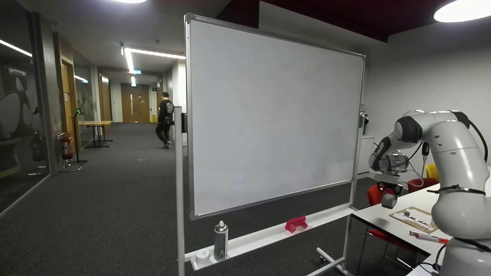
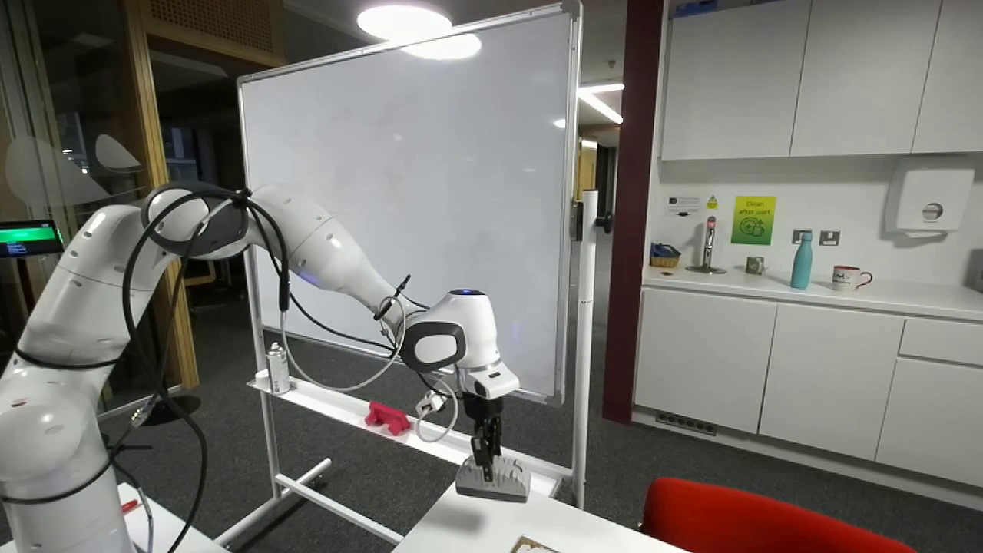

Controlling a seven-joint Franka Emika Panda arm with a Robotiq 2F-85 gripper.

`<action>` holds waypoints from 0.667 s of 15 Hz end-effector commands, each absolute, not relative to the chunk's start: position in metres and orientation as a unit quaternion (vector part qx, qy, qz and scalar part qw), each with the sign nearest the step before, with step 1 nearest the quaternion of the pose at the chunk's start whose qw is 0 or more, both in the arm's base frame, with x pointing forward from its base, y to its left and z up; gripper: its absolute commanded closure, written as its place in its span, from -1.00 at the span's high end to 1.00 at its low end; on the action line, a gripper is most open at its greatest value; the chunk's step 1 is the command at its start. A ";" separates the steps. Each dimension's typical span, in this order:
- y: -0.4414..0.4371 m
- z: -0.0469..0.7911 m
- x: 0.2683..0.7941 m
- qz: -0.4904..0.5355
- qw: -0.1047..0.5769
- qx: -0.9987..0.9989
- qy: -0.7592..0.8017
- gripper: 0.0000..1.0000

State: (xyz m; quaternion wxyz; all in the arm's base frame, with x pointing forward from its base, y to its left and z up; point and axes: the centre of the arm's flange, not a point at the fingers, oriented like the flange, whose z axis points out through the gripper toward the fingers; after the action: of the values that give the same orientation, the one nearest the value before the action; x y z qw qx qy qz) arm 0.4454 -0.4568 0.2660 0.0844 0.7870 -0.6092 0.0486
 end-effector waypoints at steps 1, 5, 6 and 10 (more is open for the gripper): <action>-0.456 0.262 0.444 0.049 0.081 0.786 -0.611 -0.35; -0.453 0.233 0.445 0.037 0.087 0.787 -0.610 -0.35; -0.452 0.226 0.444 0.030 0.088 0.788 -0.608 -0.35; -0.448 0.200 0.446 0.013 0.102 0.794 -0.599 -0.35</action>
State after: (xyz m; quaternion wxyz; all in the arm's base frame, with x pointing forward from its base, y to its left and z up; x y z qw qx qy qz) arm 0.4420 -0.4490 0.2114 0.0950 0.7925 -0.6024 0.0049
